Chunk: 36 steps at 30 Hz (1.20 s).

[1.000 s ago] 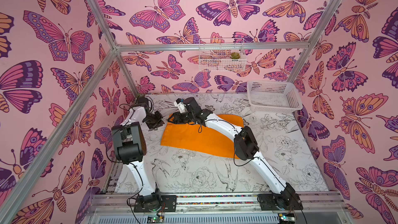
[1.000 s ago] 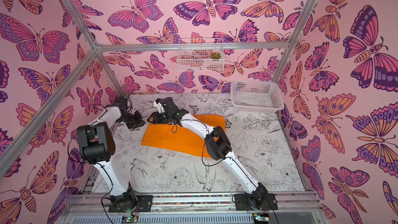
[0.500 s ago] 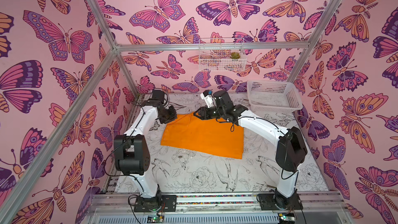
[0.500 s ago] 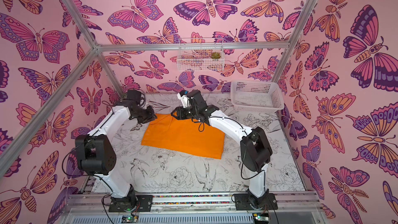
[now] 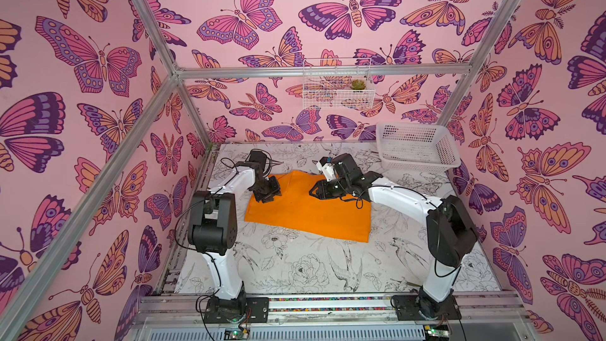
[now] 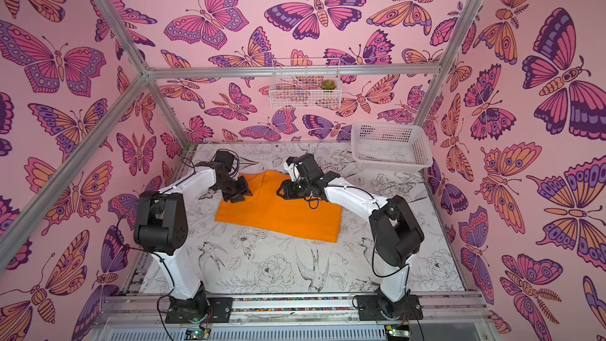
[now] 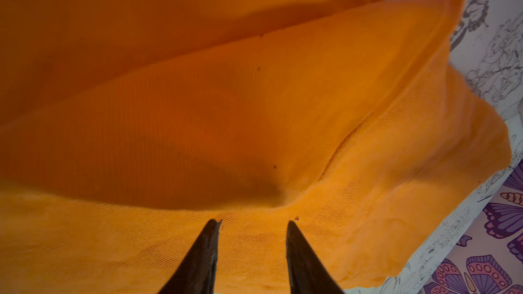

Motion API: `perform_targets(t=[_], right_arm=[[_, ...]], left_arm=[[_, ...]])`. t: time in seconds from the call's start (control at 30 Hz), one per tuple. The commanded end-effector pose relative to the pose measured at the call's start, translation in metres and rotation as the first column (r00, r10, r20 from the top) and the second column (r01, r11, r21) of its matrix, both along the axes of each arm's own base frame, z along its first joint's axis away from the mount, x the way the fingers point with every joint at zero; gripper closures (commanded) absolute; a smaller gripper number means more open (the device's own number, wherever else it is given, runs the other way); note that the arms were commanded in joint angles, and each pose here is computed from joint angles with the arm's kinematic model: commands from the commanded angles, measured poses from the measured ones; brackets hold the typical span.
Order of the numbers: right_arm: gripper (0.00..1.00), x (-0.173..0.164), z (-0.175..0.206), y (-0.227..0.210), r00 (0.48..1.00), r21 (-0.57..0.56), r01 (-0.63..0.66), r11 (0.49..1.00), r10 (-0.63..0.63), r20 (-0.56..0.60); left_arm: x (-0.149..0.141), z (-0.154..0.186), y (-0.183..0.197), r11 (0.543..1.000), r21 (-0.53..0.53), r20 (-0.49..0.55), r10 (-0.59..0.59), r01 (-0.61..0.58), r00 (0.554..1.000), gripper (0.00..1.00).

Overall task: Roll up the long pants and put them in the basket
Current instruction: Fold the long pant at the center of the board.

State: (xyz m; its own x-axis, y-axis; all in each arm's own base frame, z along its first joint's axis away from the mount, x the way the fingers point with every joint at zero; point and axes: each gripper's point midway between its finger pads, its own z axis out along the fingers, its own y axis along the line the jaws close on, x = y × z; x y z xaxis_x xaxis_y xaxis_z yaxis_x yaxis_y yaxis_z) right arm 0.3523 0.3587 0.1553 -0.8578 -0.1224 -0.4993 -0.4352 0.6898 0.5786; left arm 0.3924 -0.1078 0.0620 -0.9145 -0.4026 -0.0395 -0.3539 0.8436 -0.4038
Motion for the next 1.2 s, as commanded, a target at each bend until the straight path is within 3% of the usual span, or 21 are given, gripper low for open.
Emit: perform_targets(t=[0.0,0.27,0.53,0.77,0.97,1.17], right_arm=[[0.62,-0.004,0.0,0.0,1.0,0.007,-0.028,1.0,0.028,0.001],[0.64,-0.013,-0.003,0.0,0.998,0.021,-0.053,0.998,0.053,-0.029],[0.64,-0.016,-0.007,-0.004,0.998,0.001,-0.05,0.999,0.05,-0.036],[0.65,-0.017,-0.009,-0.01,0.998,-0.039,-0.044,0.998,0.043,-0.038],[0.61,-0.026,-0.028,-0.04,0.999,-0.224,-0.044,0.974,0.038,-0.032],[0.52,-0.052,-0.047,-0.067,0.987,-0.522,-0.134,0.843,0.158,0.002]], left_arm=[[0.007,0.004,-0.005,0.996,-0.062,0.041,0.074,-0.071,0.996,0.57],[0.039,0.005,-0.002,0.98,-0.128,0.14,0.169,-0.151,0.976,0.57],[0.062,0.001,0.012,0.972,-0.142,0.15,0.206,-0.185,0.967,0.6],[0.084,0.0,0.059,0.95,-0.143,0.162,0.3,-0.278,0.94,0.6],[0.071,0.029,0.073,0.95,-0.161,0.202,0.296,-0.266,0.934,0.61],[0.012,0.052,0.053,0.976,-0.1,0.189,0.21,-0.193,0.959,0.6]])
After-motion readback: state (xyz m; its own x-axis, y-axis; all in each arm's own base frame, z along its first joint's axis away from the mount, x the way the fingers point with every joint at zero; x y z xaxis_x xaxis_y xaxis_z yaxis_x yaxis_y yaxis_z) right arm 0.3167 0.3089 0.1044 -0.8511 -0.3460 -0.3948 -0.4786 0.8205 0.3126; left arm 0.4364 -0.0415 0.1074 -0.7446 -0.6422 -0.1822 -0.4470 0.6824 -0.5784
